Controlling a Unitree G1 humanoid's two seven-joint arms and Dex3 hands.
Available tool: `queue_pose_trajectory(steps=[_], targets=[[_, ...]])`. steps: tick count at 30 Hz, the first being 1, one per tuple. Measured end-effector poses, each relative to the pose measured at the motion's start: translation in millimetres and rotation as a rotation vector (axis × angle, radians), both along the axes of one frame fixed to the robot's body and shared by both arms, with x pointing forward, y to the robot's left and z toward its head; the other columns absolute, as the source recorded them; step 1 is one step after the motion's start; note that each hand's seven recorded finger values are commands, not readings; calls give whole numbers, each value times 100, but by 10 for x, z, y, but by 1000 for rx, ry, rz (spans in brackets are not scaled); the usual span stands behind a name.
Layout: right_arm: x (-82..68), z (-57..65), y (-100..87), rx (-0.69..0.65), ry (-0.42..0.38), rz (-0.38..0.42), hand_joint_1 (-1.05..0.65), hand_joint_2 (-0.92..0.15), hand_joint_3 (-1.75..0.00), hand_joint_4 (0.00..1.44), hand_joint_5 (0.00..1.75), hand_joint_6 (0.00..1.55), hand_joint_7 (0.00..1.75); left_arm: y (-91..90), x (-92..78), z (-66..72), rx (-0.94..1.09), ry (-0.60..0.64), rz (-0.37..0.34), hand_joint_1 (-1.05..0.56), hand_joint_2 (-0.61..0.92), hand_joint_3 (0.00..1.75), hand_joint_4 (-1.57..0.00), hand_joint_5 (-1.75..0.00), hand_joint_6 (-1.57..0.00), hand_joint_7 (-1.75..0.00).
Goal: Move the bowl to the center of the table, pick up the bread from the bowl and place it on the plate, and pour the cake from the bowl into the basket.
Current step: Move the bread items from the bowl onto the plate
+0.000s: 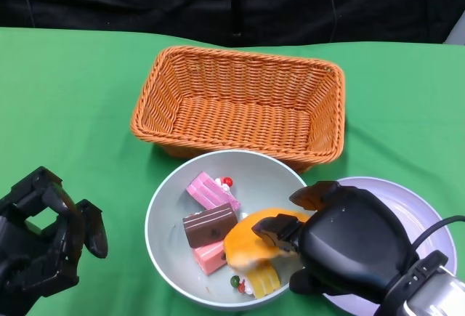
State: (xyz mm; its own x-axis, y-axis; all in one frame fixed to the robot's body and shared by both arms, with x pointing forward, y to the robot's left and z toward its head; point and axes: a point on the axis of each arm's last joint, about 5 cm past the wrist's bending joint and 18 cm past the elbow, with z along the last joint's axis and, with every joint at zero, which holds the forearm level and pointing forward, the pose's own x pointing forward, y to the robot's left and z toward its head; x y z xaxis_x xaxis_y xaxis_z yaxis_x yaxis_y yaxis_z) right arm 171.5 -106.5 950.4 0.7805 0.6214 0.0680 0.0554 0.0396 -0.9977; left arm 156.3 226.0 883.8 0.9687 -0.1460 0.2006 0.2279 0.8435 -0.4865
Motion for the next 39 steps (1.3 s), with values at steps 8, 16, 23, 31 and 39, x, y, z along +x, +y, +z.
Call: queue_pose_trajectory(steps=[8,16,23,31,39], targets=[[64,-94,37,-29,-21,-11,-60,-89,0,72,4,72,1,0,-4,-1,-4,-2,-3,-8,40,142,-90,-175,-81,-148],[191,-228,151,-12,-35,-5,-56,-92,-1,77,5,78,2,-18,-14,1,-9,-2,-10,-6,40,141,-90,-175,-82,-147],[232,-232,181,-9,-44,-8,-57,-92,-3,79,5,80,2,-25,-15,-1,-11,-1,-10,-8,39,141,-91,-175,-83,-147],[235,-250,189,12,-62,-2,-54,-90,-1,85,7,86,3,-35,-16,9,-12,-5,-9,-7,39,144,-91,-175,-82,-148],[274,-275,155,67,-81,74,-33,-82,0,95,116,122,7,-35,-18,13,-11,-6,-7,-7,39,144,-91,-175,-82,-147]])
